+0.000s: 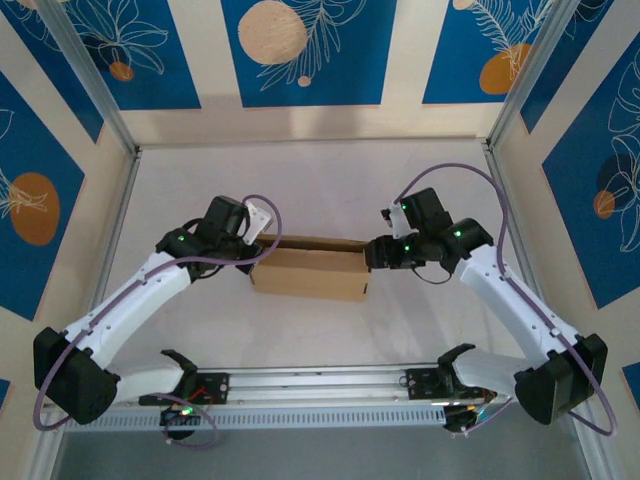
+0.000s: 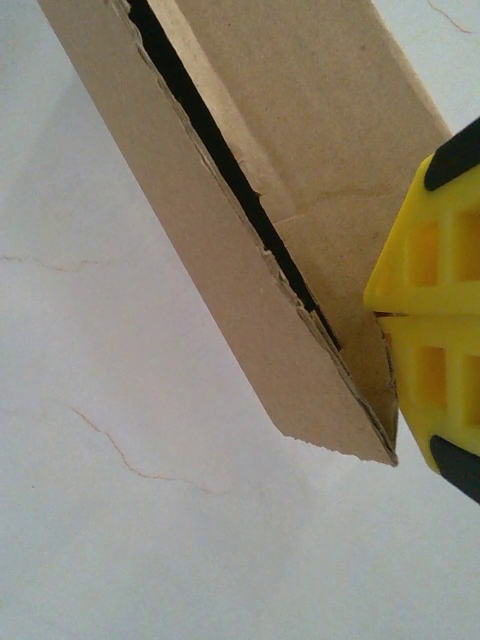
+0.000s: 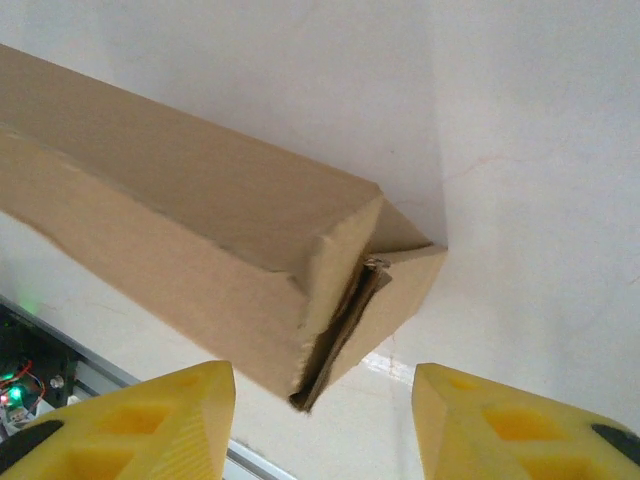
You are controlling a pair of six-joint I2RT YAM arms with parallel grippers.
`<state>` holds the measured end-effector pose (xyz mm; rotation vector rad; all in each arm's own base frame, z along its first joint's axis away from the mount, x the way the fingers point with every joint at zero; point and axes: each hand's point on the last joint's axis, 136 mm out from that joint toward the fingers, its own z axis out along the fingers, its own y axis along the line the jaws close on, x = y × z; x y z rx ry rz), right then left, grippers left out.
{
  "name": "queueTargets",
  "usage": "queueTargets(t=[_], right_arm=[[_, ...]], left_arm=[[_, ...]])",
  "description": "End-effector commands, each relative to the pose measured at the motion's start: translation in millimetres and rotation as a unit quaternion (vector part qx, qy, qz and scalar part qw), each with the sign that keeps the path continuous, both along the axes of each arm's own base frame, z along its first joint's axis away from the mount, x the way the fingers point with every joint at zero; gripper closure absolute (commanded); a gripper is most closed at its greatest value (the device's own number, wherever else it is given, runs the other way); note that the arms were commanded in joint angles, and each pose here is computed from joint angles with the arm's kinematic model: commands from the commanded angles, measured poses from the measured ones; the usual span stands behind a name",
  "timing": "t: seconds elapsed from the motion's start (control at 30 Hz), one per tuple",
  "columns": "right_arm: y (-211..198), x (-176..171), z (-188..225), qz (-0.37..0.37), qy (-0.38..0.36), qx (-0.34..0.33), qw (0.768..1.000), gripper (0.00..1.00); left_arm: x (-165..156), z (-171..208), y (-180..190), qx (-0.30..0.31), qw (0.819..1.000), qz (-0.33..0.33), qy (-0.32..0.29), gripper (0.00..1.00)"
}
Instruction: Fold the paper box
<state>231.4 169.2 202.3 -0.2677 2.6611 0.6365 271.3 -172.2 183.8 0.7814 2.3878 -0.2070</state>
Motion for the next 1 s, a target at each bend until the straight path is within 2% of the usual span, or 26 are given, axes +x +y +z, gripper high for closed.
queueTargets(t=[0.0,0.1,0.17,0.33,0.4,0.47,0.53,0.63,0.77,0.97], right_arm=[[-11,0,34,0.031,-0.071,-0.038,0.996,0.47],[10,-4,57,0.146,-0.181,-0.038,0.972,0.43],[33,-7,64,0.237,-0.244,-0.043,0.939,0.32],[74,-2,48,0.402,-0.252,-0.063,0.878,0.25],[86,0,42,0.448,-0.266,-0.059,0.851,0.23],[94,6,41,0.472,-0.279,-0.044,0.835,0.19],[101,8,44,0.489,-0.266,-0.023,0.831,0.18],[112,3,39,0.514,-0.217,0.005,0.83,0.1],[122,-5,27,0.528,-0.167,0.034,0.832,0.09],[122,-11,-6,0.546,-0.129,-0.007,0.828,0.09]], left_arm=[[-20,-23,3,0.014,0.999,-0.019,0.049,1.0],[-19,-22,2,0.012,0.999,-0.019,0.05,1.0],[-19,-22,1,0.01,0.998,-0.022,0.05,1.0],[-19,-21,-1,0.009,0.998,-0.024,0.051,1.0],[-19,-21,-1,0.009,0.998,-0.026,0.049,1.0],[-19,-21,-1,0.008,0.998,-0.027,0.05,1.0],[-20,-21,-2,0.006,0.998,-0.027,0.052,1.0],[-21,-22,-2,0.006,0.998,-0.028,0.052,1.0],[-21,-22,-4,0.003,0.998,-0.03,0.053,1.0],[-20,-21,-5,0.003,0.998,-0.031,0.052,1.0]])
